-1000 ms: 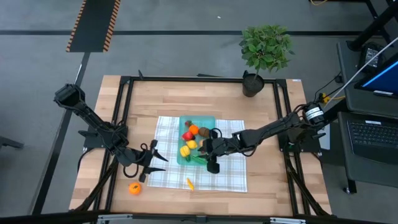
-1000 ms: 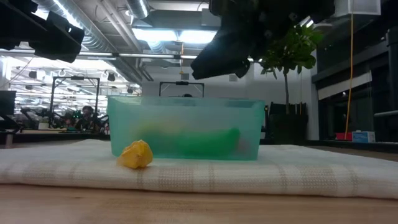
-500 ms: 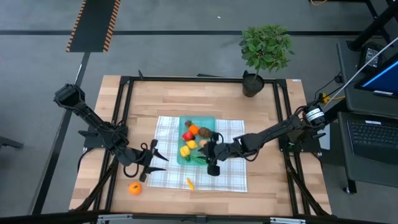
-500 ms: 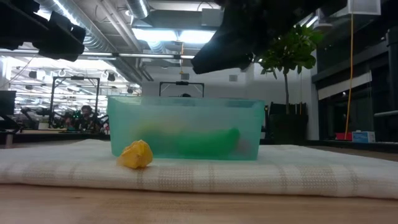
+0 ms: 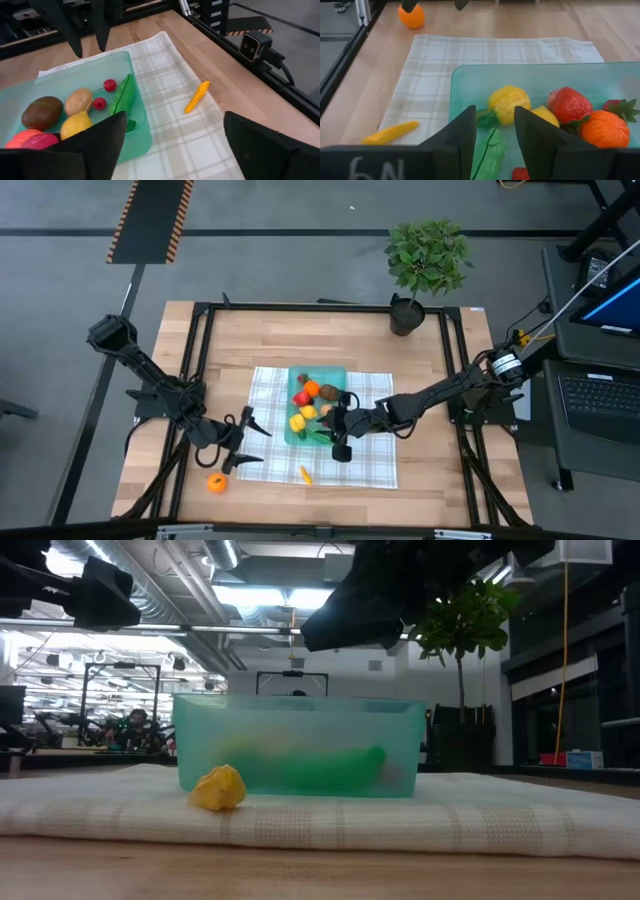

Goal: Pick and placing Produce into tupperware
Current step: Put the orange into the blue bin

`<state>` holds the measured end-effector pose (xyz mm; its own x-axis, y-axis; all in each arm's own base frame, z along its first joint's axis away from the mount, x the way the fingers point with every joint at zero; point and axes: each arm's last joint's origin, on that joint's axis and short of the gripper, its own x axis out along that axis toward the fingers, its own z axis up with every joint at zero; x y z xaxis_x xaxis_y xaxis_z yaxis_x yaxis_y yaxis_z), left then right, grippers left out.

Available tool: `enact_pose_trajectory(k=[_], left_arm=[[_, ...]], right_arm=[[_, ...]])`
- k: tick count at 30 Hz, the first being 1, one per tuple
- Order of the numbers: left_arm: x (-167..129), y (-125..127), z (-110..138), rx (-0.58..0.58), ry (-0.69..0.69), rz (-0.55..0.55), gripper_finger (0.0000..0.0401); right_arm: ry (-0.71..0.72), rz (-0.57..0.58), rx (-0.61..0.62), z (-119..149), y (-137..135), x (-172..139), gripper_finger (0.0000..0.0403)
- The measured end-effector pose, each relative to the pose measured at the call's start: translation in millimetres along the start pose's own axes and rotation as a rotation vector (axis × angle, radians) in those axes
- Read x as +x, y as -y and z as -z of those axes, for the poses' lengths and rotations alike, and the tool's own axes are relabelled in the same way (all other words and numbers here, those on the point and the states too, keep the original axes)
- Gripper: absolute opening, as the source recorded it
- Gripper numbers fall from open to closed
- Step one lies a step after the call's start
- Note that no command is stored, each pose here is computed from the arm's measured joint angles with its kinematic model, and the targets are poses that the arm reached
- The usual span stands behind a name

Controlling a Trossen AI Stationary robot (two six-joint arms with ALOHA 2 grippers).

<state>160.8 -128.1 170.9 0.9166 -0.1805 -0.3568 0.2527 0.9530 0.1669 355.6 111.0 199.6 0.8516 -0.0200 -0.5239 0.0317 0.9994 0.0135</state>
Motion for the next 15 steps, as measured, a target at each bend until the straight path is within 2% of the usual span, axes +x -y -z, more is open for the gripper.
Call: enact_pose_trajectory(k=[7, 15], left_arm=[[0, 0, -1, -0.004, 0.007, -0.009, 0.0370], [-14, 10, -8, -0.056, 0.050, 0.121, 0.0369]], right_arm=[[0.031, -0.007, 0.015, -3, -1, 0, 0.0135], [0.032, -0.019, 0.006, -2, -6, -2, 0.0135]])
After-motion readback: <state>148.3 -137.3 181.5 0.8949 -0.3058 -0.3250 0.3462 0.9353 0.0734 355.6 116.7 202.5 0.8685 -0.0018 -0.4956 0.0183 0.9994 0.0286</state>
